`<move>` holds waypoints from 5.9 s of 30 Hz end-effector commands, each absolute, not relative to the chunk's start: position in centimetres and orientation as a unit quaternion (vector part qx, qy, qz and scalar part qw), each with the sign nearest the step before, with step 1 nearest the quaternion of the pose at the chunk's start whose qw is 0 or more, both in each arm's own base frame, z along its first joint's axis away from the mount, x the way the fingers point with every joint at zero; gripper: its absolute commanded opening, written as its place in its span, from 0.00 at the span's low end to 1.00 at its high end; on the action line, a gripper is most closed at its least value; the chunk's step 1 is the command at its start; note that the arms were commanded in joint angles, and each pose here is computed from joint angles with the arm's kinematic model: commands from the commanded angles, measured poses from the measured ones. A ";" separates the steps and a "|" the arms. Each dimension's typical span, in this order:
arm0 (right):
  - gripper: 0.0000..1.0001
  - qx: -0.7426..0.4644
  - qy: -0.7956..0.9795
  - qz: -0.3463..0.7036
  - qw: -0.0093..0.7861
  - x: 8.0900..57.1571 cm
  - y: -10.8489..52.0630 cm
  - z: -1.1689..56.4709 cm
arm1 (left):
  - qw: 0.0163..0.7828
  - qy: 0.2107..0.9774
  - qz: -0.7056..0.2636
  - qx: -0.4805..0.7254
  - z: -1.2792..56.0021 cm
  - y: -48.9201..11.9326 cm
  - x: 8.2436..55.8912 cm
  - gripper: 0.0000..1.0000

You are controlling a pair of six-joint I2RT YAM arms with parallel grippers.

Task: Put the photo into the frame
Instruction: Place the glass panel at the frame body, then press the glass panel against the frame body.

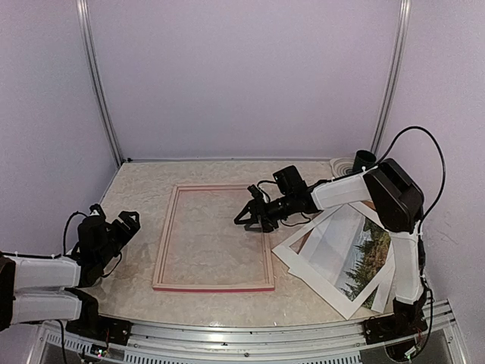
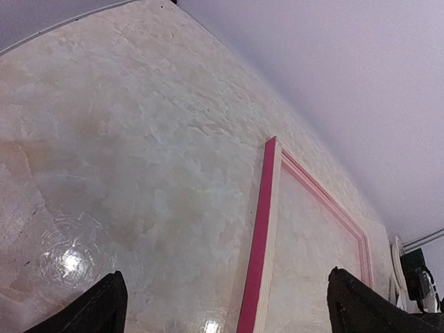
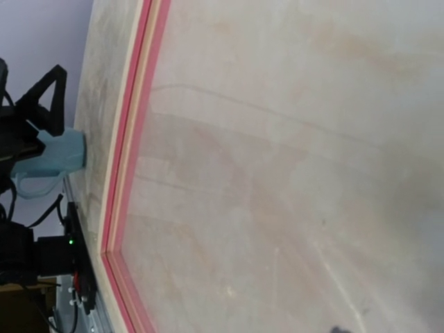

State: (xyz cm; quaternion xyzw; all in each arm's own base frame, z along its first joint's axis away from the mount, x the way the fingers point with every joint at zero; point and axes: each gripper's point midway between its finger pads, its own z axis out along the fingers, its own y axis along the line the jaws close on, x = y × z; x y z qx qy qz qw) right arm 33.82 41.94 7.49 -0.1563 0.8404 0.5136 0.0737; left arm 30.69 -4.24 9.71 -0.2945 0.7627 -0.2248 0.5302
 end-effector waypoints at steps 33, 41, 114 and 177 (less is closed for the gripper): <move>0.80 -0.173 0.890 0.396 0.145 34.7 39.3 10.5 | 0.548 0.751 -0.240 -0.280 11.6 -4.9 31.5 0.99; 0.80 -0.174 0.901 0.362 0.160 34.9 38.2 10.6 | 0.548 0.751 -0.240 -0.280 11.6 -4.9 31.5 0.99; 0.64 -0.224 0.952 0.078 0.195 27.3 33.3 4.7 | 0.544 0.753 -0.239 -0.283 11.3 -4.8 31.4 0.99; 0.64 -0.262 0.945 0.052 0.190 23.7 34.0 4.9 | 0.544 0.752 -0.239 -0.285 11.3 -4.7 31.4 0.99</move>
